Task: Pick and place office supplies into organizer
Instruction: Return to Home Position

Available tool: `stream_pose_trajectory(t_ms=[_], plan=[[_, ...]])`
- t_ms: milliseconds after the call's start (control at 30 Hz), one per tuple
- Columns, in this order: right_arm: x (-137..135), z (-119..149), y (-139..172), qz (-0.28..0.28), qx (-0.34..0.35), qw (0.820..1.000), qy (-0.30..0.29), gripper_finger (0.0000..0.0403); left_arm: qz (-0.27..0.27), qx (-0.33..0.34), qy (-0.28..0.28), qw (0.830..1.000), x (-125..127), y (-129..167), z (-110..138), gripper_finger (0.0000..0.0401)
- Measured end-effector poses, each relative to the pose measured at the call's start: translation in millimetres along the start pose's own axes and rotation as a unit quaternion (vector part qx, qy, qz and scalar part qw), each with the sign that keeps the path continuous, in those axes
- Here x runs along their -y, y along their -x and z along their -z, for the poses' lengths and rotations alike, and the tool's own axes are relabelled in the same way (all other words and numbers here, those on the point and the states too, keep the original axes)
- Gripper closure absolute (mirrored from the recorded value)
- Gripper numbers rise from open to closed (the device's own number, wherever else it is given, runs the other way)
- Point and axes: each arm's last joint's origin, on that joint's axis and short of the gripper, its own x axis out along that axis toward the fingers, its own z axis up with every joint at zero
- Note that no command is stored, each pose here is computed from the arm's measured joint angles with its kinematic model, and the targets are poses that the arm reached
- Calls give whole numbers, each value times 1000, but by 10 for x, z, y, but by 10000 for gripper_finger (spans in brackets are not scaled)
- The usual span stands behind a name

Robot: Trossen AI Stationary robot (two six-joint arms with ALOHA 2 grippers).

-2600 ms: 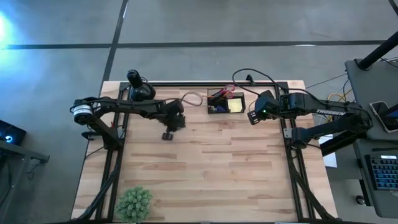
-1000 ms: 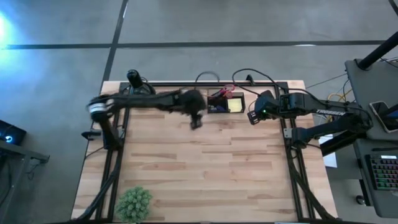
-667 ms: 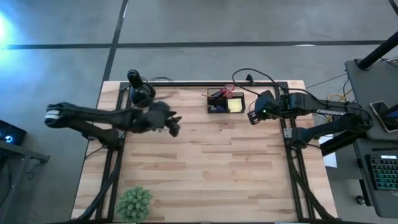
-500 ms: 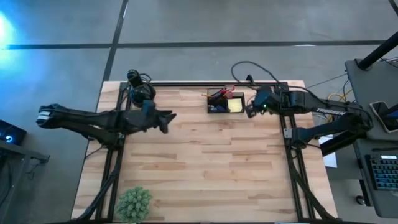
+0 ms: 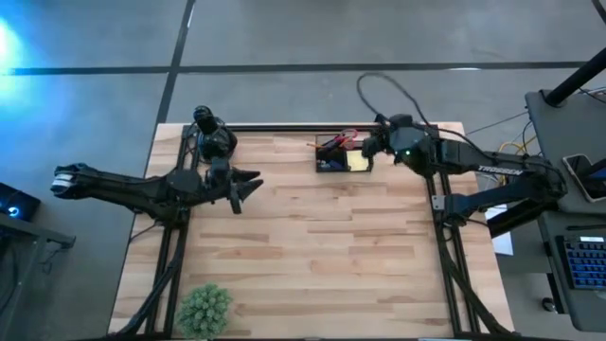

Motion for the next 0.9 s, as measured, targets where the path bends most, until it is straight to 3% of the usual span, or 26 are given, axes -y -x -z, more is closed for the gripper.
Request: stream_pose_trajectory(t_ms=[100, 167, 233, 300, 367, 467, 567, 633, 767, 833, 900], plan=[[-139, 48, 49, -40, 67, 995, 59, 280, 45, 3, -50, 998, 17, 84, -65, 248], [-130, 189, 97, -45, 76, 990, 109, 280, 77, 12, -65, 995, -5, 158, -95, 248], [30, 312, 171, -24, 72, 993, 92, 280, 94, 15, -64, 993, -92, 234, -45, 248], [306, 301, 355, -14, 95, 995, 32, 280, 112, 29, -59, 992, -189, 316, 20, 248], [542, 241, 561, -52, 120, 991, -14, 280, 136, 52, -52, 988, -248, 390, 52, 248], [698, 203, 732, -154, 142, 978, 11, 280, 143, 64, -60, 986, -337, 457, 136, 248], [896, 231, 827, -142, 153, 977, 44, 280, 137, 79, -58, 986, -441, 516, 220, 248], [1071, 250, 913, -125, 152, 979, 42, 280, 135, 80, -39, 987, -523, 531, 321, 248], [1336, 370, 1023, -158, 106, 982, 4, 280, 159, 96, -21, 982, -652, 567, 533, 248], [1417, 426, 1040, -162, 100, 982, -14, 280, 158, 99, -32, 982, -670, 590, 550, 248], [1470, 513, 1020, -159, 103, 982, 11, 280, 153, 100, -47, 982, -681, 603, 557, 248]])
